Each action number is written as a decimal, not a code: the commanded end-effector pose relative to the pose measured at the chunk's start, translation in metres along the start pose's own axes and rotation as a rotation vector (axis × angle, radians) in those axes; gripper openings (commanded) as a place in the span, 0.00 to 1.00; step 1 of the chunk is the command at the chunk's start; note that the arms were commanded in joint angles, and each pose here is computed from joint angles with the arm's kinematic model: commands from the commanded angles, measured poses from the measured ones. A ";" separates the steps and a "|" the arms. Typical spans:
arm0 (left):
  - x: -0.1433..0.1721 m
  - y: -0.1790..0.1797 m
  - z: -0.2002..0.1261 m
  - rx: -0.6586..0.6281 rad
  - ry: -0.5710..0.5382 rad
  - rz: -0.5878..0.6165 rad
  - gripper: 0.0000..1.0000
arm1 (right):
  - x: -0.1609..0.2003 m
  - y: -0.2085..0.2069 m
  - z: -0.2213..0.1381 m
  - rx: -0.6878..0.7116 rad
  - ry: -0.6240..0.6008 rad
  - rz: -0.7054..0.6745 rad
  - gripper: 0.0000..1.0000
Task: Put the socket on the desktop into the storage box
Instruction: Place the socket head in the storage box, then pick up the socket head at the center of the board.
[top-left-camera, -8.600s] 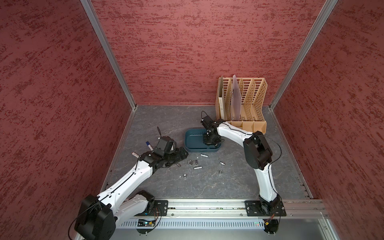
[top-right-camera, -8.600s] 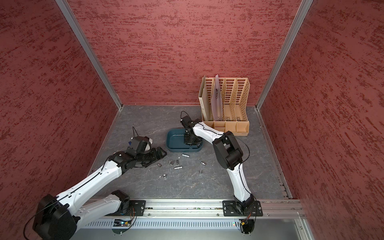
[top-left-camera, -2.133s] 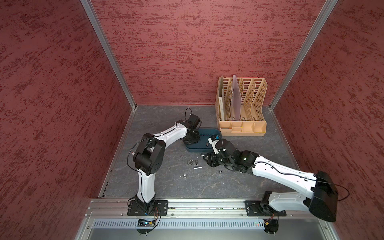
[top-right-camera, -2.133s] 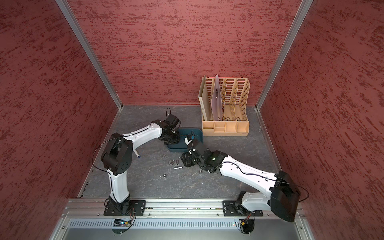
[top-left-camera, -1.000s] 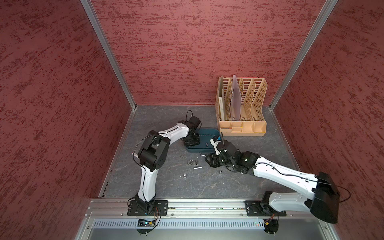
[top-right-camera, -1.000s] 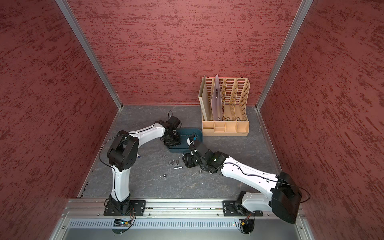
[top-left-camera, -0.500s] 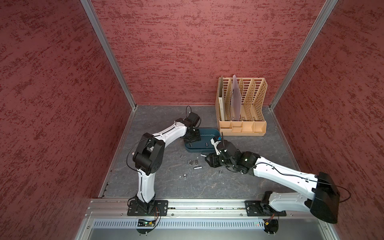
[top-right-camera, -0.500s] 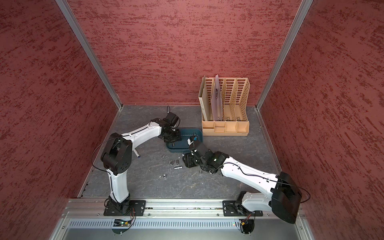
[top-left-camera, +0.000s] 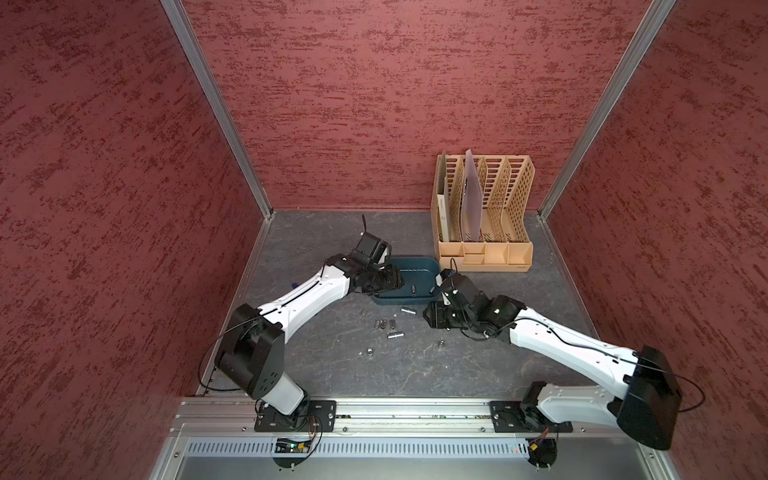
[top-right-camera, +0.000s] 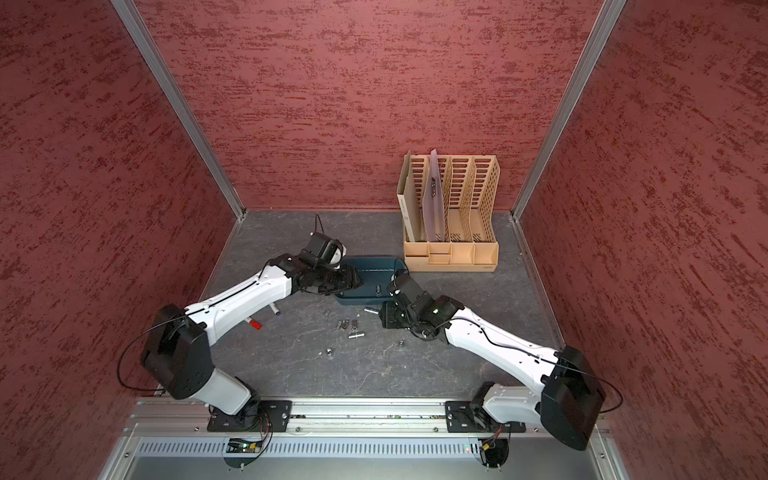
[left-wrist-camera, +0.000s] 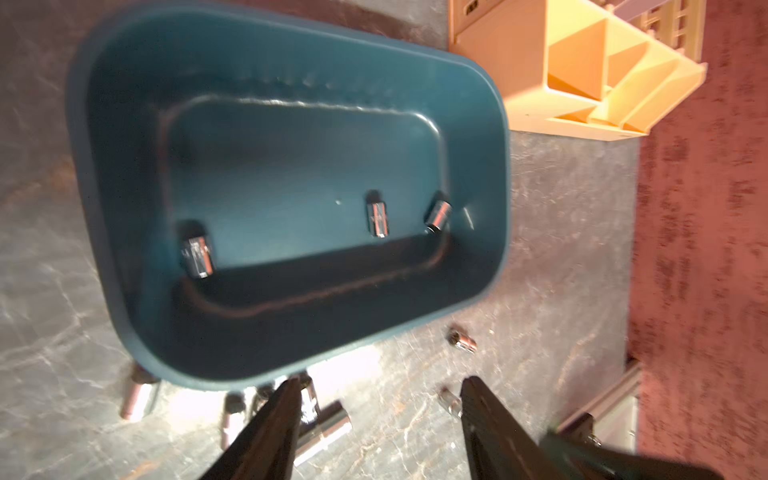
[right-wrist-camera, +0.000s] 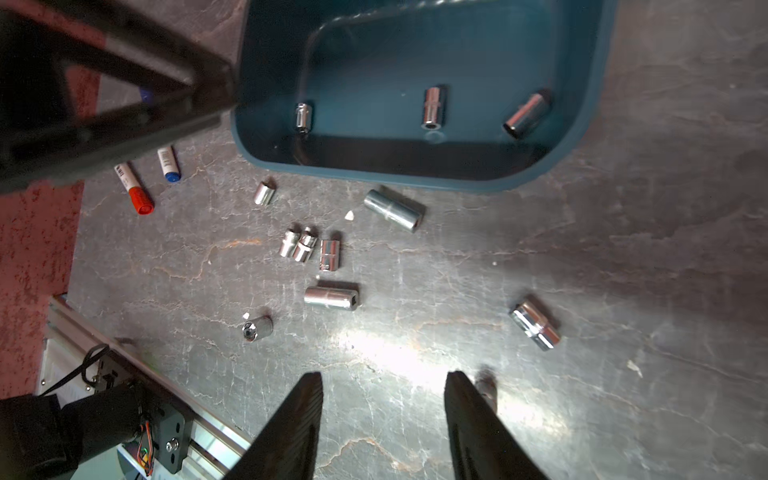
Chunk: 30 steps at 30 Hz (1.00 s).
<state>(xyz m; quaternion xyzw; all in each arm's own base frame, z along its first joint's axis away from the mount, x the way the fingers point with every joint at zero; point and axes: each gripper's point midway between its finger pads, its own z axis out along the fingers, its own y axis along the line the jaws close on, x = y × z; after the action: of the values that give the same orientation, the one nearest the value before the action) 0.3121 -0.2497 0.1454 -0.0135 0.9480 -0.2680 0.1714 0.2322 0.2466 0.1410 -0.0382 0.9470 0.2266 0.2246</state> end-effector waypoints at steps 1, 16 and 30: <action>0.009 -0.014 -0.011 0.096 -0.032 0.012 0.65 | -0.008 -0.014 -0.010 0.058 -0.009 0.045 0.54; 0.082 0.001 -0.028 0.194 -0.021 -0.034 0.69 | 0.001 -0.056 0.008 0.222 0.092 0.133 0.55; 0.120 0.011 -0.017 0.189 0.017 -0.038 0.70 | 0.018 -0.072 0.044 0.321 0.199 0.196 0.58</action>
<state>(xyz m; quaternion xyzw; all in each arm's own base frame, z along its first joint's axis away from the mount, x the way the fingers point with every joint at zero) 0.1927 -0.2449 0.1110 -0.0099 0.9240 -0.3536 0.1453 0.2375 0.2026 0.0645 0.0502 0.9894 0.0923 0.1002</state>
